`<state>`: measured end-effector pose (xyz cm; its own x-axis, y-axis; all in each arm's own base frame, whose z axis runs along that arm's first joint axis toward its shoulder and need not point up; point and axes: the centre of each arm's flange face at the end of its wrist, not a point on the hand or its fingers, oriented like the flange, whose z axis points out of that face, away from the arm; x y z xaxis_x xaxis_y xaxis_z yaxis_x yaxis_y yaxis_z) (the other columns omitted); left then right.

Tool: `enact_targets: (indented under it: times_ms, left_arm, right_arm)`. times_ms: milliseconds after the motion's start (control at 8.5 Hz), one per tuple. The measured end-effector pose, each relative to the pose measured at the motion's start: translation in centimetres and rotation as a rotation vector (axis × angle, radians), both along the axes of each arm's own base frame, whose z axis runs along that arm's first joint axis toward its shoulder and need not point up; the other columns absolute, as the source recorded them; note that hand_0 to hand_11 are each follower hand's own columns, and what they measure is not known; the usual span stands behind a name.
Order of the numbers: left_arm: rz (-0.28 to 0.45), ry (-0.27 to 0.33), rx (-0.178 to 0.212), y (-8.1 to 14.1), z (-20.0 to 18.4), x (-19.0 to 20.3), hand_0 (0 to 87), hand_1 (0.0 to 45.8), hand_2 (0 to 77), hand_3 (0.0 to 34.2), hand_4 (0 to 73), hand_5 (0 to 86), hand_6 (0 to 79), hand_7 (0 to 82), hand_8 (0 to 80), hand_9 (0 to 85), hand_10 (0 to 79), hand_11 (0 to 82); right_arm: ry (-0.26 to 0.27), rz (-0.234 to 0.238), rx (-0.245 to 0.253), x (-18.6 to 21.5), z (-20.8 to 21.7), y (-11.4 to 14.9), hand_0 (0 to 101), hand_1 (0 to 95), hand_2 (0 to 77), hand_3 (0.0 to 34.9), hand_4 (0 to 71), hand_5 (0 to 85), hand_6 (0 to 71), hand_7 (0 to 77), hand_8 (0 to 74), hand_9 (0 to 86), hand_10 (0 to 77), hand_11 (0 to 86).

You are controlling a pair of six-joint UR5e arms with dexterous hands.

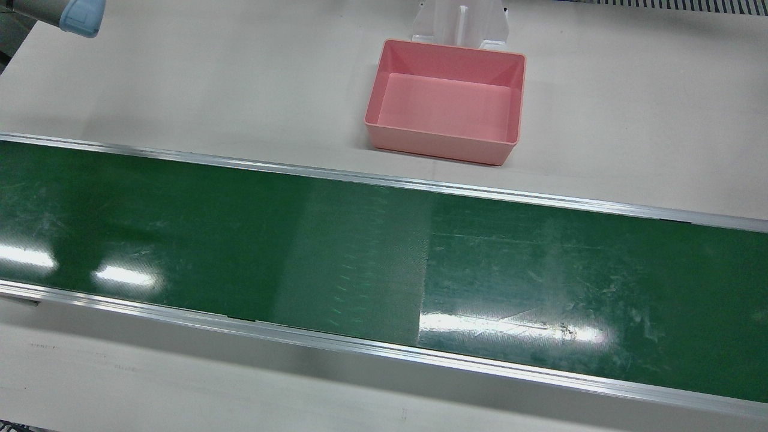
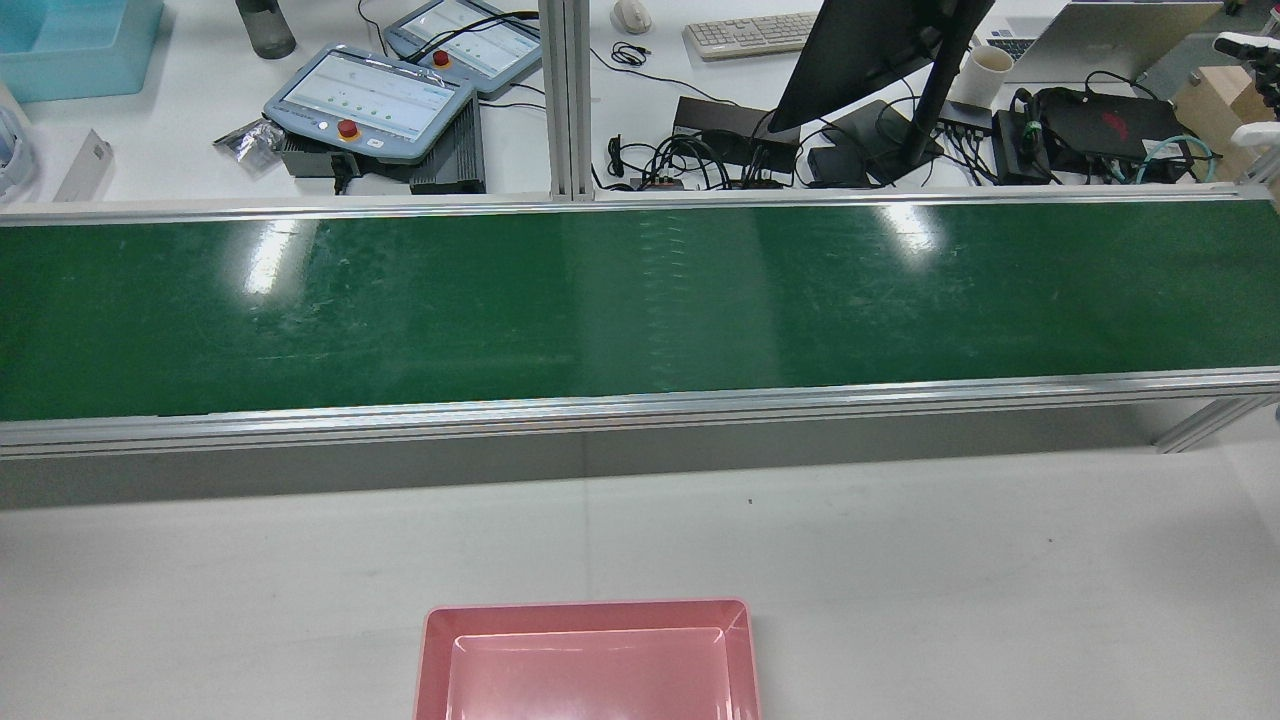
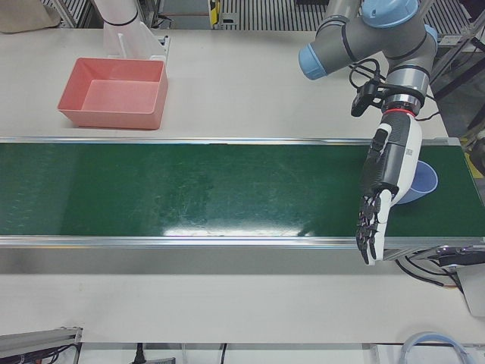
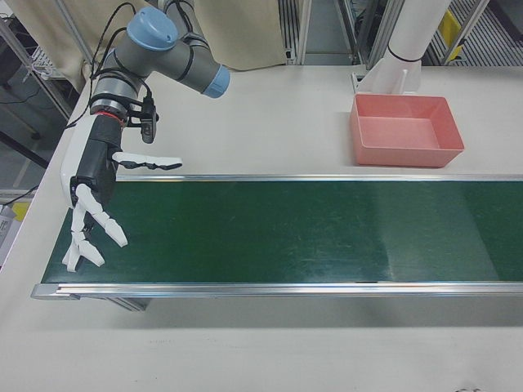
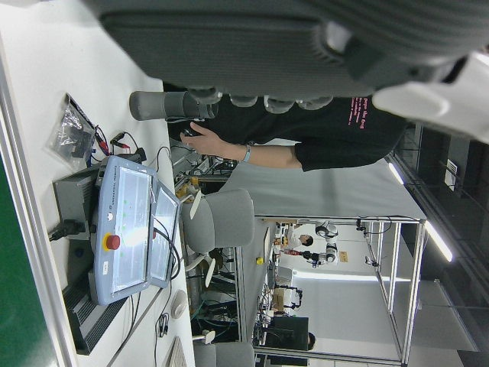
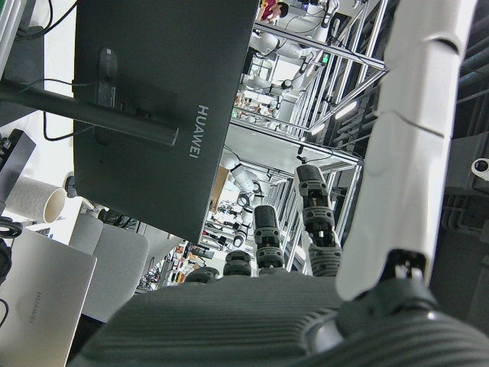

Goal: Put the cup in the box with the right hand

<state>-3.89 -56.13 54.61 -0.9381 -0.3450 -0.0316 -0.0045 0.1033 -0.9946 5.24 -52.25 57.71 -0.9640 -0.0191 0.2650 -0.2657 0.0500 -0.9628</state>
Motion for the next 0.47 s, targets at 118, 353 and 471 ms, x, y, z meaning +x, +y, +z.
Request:
enact_targets:
  times_ms: [118, 353, 471]
  left_arm:
    - [0.000, 0.000, 0.000, 0.01, 0.02, 0.00, 0.0, 0.5, 1.6, 0.0, 1.1, 0.0, 0.0, 0.0, 0.0, 0.0, 0.0, 0.0]
    - [0.000, 0.000, 0.000, 0.01, 0.02, 0.00, 0.0, 0.5, 1.6, 0.0, 1.1, 0.0, 0.5, 0.0, 0.0, 0.0, 0.0, 0.0]
    - [0.000, 0.000, 0.000, 0.01, 0.00, 0.00, 0.0, 0.5, 1.6, 0.0, 1.1, 0.0, 0.0, 0.0, 0.0, 0.0, 0.0, 0.0]
  right_arm:
    - [0.000, -0.001, 0.000, -0.01, -0.01, -0.01, 57, 16.9, 1.1, 0.0, 12.0, 6.0, 6.5, 27.3, 1.6, 7.1, 0.0, 0.5]
    - [0.000, -0.001, 0.001, -0.02, -0.03, -0.02, 57, 18.0, 2.7, 0.0, 12.0, 6.0, 6.5, 27.3, 1.6, 7.1, 0.0, 0.5]
    - [0.000, -0.002, 0.001, -0.05, -0.03, -0.03, 57, 14.7, 2.2, 0.0, 13.1, 6.0, 6.5, 27.3, 1.6, 7.1, 0.0, 0.5]
